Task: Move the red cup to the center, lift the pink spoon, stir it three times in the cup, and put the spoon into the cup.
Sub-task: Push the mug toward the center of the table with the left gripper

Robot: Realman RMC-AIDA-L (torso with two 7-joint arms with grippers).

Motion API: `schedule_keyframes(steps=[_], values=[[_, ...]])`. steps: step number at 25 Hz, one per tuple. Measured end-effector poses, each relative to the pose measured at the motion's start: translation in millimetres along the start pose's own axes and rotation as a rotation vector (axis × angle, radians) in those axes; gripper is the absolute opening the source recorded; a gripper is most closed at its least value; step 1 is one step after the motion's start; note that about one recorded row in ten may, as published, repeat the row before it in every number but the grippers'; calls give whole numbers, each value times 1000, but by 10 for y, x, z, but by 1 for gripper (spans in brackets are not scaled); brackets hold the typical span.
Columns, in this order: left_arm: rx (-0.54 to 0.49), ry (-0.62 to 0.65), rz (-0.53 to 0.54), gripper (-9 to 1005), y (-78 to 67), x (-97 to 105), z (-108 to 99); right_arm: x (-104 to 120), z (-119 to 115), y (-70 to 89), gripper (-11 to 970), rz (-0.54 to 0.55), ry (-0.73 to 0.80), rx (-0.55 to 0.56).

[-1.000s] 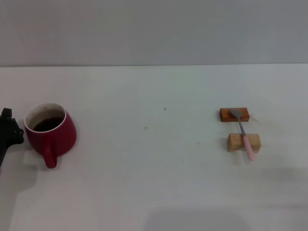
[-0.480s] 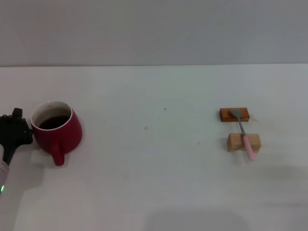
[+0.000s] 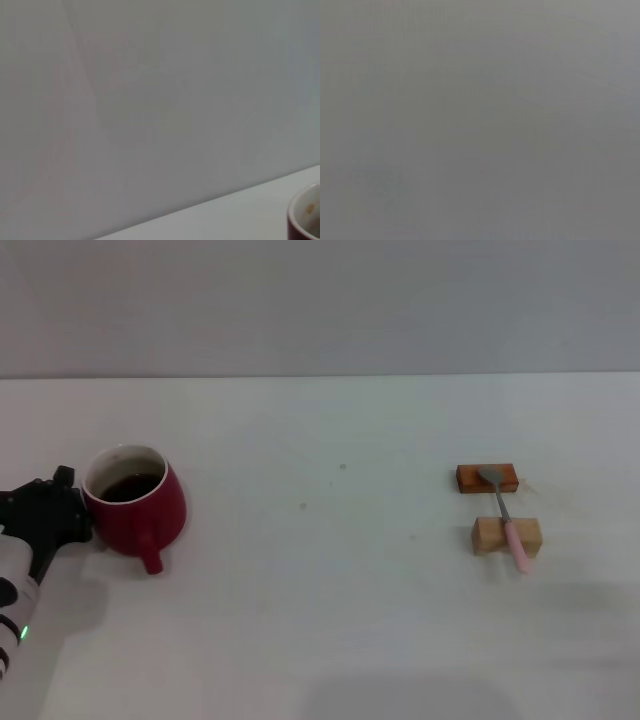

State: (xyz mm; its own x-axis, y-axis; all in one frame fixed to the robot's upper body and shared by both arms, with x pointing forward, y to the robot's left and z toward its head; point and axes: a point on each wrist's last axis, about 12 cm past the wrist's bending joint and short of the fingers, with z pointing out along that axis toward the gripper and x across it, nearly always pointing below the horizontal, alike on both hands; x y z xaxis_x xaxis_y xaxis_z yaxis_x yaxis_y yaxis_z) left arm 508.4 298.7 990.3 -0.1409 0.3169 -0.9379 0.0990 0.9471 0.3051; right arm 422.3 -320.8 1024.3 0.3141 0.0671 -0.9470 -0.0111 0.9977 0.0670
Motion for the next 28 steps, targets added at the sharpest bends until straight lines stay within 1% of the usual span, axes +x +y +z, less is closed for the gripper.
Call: schedule_keyframes(steps=[11, 16, 17, 21, 25, 26, 28], values=[[89, -28, 23, 51, -175, -71, 40, 0, 6, 5, 833, 0, -1, -3], [111, -35, 25, 53, -223, -86, 38, 1, 5, 7, 833, 0, 0, -5], [127, -40, 26, 53, -259, -96, 35, 1, 5, 7, 833, 0, 0, -6], [156, -47, 28, 55, -319, -110, 28, 1, 6, 9, 833, 0, 0, -7], [156, -46, 29, 57, -319, -111, 30, 0, 5, 14, 833, 1, -2, -7], [143, -42, 29, 57, -282, -101, 33, -1, 4, 14, 833, 1, -2, -7], [135, -40, 29, 58, -262, -96, 35, -1, 1, 14, 833, 1, -3, -7]])
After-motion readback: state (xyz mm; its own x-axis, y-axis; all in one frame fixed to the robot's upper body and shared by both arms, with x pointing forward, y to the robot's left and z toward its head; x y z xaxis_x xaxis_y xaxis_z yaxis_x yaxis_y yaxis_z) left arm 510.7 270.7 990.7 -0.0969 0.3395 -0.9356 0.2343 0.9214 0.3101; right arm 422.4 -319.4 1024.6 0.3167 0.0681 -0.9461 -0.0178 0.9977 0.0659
